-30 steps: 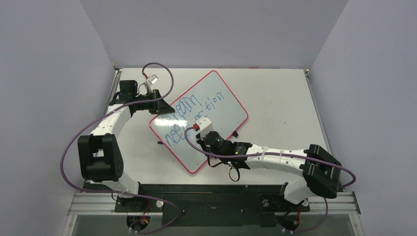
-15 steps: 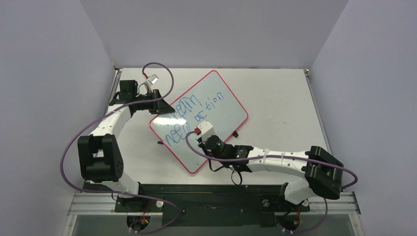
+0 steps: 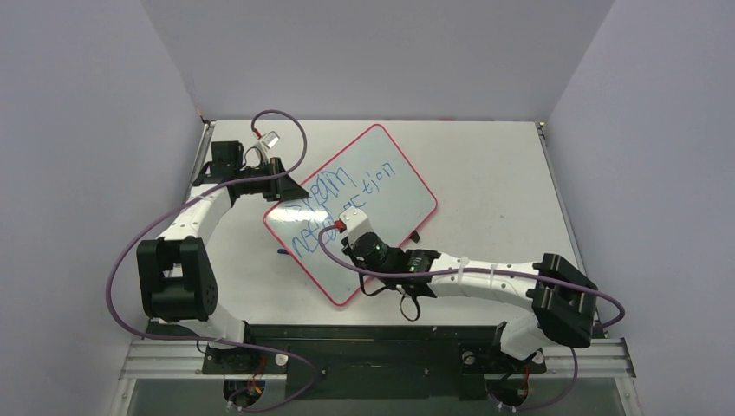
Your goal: Write a sentence on the whiteboard
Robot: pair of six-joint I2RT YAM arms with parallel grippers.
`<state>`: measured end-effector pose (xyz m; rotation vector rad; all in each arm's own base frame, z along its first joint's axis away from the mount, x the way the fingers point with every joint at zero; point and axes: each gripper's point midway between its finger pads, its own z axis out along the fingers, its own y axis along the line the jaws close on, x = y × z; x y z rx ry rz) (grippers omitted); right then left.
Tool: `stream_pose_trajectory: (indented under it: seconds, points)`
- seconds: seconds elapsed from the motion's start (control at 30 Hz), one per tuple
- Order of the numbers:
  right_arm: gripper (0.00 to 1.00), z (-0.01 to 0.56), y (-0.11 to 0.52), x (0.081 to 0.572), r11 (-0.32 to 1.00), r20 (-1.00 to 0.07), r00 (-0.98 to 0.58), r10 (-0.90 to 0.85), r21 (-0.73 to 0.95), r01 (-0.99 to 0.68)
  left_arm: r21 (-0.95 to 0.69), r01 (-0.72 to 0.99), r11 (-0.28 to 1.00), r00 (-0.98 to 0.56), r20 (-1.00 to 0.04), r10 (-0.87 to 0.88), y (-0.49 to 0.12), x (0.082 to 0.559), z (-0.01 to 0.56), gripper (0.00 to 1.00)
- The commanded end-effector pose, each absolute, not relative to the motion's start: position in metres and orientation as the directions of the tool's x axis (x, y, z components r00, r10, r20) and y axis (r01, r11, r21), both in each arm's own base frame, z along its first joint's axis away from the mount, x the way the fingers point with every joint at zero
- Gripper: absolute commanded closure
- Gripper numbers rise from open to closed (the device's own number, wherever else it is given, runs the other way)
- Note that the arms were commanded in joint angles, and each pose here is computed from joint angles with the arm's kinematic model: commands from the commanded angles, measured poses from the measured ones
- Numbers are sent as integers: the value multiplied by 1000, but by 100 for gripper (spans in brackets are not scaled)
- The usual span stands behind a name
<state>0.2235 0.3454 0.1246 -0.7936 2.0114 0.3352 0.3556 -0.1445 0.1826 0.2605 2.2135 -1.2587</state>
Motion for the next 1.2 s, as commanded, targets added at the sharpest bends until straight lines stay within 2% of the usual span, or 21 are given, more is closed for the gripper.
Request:
stream_pose_trajectory:
  seconds: [0.0,0.43,1.17]
  points:
    - [100,143,355,237,771,-862,-345,-372,-80,-631,-636,501,587,-742,-665,-87,-140,364,194,100]
    - [100,140,342,258,826,-856,-381,-348,-89,-557,-631,501,591,-741,-667,-84,-140,363,194,100]
    - [100,128,318,231,832,-842,-436,-317,-26,-555,-621,505,599,-735,-674,-79,-139,364,195,100]
